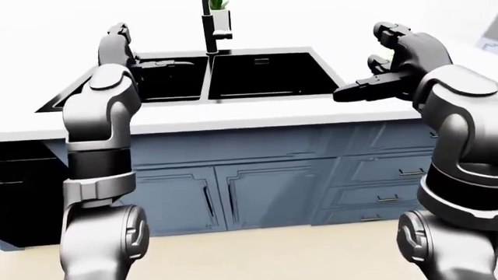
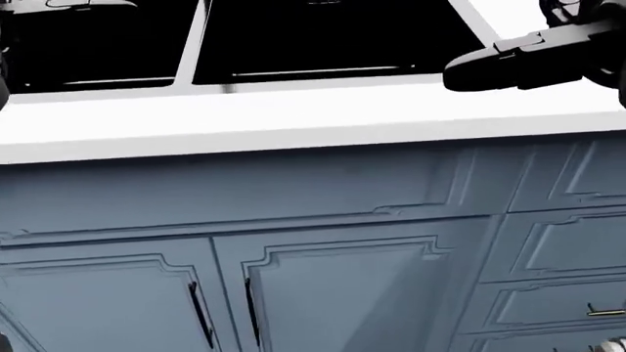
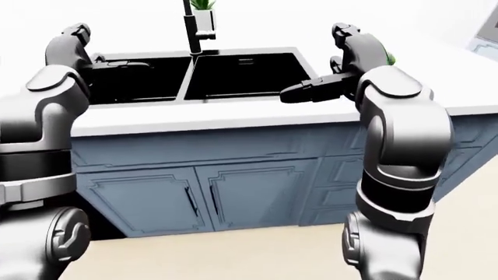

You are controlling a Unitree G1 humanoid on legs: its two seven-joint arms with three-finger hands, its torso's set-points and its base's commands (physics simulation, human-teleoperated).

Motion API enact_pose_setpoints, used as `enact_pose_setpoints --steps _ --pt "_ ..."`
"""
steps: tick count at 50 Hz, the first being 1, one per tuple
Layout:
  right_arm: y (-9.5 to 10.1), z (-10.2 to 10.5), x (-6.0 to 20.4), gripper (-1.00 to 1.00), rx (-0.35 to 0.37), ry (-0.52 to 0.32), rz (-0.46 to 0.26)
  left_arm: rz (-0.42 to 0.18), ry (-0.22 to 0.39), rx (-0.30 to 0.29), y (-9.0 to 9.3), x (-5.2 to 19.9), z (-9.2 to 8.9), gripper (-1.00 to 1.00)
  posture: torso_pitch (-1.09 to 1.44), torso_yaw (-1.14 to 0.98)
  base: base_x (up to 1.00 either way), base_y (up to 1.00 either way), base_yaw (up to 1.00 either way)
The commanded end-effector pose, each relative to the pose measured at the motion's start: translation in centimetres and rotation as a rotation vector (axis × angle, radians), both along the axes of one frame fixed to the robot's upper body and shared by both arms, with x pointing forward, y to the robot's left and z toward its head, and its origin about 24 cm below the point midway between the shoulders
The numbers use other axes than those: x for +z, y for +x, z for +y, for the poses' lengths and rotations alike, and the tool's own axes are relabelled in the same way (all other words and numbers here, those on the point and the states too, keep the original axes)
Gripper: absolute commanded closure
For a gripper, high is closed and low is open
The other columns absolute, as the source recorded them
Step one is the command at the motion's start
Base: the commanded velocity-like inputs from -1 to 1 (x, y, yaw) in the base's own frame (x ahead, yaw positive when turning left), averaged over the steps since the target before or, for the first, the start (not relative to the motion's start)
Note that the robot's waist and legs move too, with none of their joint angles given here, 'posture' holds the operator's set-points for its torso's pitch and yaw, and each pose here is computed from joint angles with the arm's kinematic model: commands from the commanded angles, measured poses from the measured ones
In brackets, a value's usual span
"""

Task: Turn the sink spout to the right.

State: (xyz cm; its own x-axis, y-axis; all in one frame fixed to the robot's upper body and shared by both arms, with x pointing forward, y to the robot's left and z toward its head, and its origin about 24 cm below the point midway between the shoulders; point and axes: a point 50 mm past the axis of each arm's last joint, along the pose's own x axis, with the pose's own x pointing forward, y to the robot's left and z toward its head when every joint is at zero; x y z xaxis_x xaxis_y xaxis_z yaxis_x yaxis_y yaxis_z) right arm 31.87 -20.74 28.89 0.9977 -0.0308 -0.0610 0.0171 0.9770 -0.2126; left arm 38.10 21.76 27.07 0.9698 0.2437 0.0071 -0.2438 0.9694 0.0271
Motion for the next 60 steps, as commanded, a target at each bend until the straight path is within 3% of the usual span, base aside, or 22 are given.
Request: enact_pose_setpoints --steps 1,40,60 --pt "-0.6 -0.3 2.1 -1.0 -0.011 -0.013 -0.094 -0.088 0.011 -0.009 -0.3 2.3 -0.3 -1.0 0.0 0.0 0.23 0.0 0.0" --pt "-0.7 -0.1 2.7 -1.0 -0.01 -0.017 -0.099 -0.087 -0.022 0.066 0.0 3.2 2.7 -1.0 0.0 0.0 0.22 0.0 0.0" --pt "-0.7 -0.1 2.6 -1.0 -0.009 -0.015 -0.097 -0.081 -0.035 0.081 0.1 3.2 3.3 -1.0 0.0 0.0 0.22 0.0 0.0"
